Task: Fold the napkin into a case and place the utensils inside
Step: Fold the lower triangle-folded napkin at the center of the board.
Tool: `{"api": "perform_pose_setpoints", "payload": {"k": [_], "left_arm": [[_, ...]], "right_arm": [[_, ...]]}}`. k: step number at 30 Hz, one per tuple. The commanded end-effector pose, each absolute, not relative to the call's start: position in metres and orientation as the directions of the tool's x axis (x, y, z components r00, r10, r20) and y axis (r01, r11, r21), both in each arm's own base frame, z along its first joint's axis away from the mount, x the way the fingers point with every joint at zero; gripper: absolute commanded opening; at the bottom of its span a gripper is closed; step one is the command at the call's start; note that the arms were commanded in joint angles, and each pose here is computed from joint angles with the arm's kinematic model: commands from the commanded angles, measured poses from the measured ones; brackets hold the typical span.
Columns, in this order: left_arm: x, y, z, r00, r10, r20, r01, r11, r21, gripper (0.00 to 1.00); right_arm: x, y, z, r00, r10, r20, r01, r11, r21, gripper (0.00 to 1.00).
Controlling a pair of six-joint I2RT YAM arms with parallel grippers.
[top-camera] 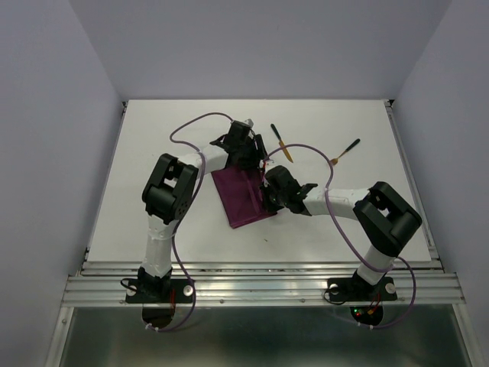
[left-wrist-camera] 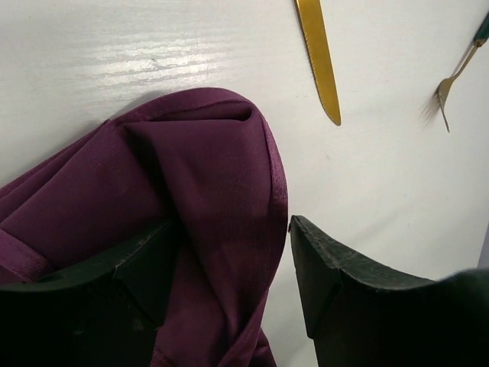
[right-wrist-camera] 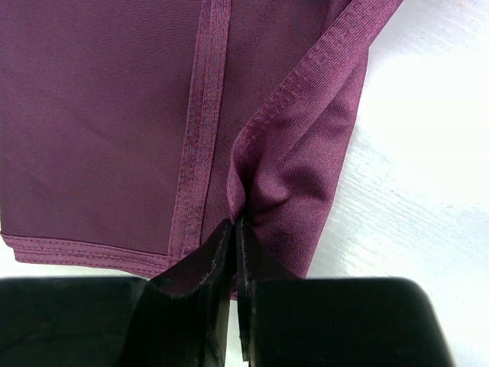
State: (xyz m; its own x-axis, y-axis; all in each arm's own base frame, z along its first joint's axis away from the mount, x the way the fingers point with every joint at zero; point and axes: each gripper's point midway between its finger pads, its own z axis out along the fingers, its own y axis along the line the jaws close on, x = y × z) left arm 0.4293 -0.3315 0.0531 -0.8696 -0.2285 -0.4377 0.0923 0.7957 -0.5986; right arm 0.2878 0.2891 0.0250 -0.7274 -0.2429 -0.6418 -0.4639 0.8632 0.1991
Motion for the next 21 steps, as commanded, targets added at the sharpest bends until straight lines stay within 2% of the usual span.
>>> {"api": "perform_pose_setpoints", "payload": {"k": [1, 3, 12, 21], "left_arm": [[0.4347, -0.3275, 0.0626, -0.854, -0.209, -0.477, 0.100, 0.833, -0.544, 0.66], [0.4349, -0.3258, 0.0621, -0.851, -0.212, -0.480, 0.096, 0.837, -0.539, 0.62], [0.4304, -0.3219, 0.0618, -0.853, -0.204, -0.481, 0.096, 0.843, -0.529, 0.30], [0.4257, -0.3182, 0.0686, -0.851, -0.195, -0.488, 0.111, 0.841, -0.529, 0.09]], "right_arm": [[0.2726, 0.2833, 0.0033, -0.758, -0.305, -0.577, -0.480, 0.859, 0.176, 0.10], [0.2729, 0.2832, 0.0039, -0.758, -0.303, -0.578, -0.479, 0.860, 0.176, 0.10], [0.2732, 0.2834, 0.0060, -0.755, -0.302, -0.582, -0.480, 0.859, 0.177, 0.10], [0.2757, 0.2823, 0.0094, -0.751, -0.295, -0.591, -0.472, 0.865, 0.169, 0.13]]}}
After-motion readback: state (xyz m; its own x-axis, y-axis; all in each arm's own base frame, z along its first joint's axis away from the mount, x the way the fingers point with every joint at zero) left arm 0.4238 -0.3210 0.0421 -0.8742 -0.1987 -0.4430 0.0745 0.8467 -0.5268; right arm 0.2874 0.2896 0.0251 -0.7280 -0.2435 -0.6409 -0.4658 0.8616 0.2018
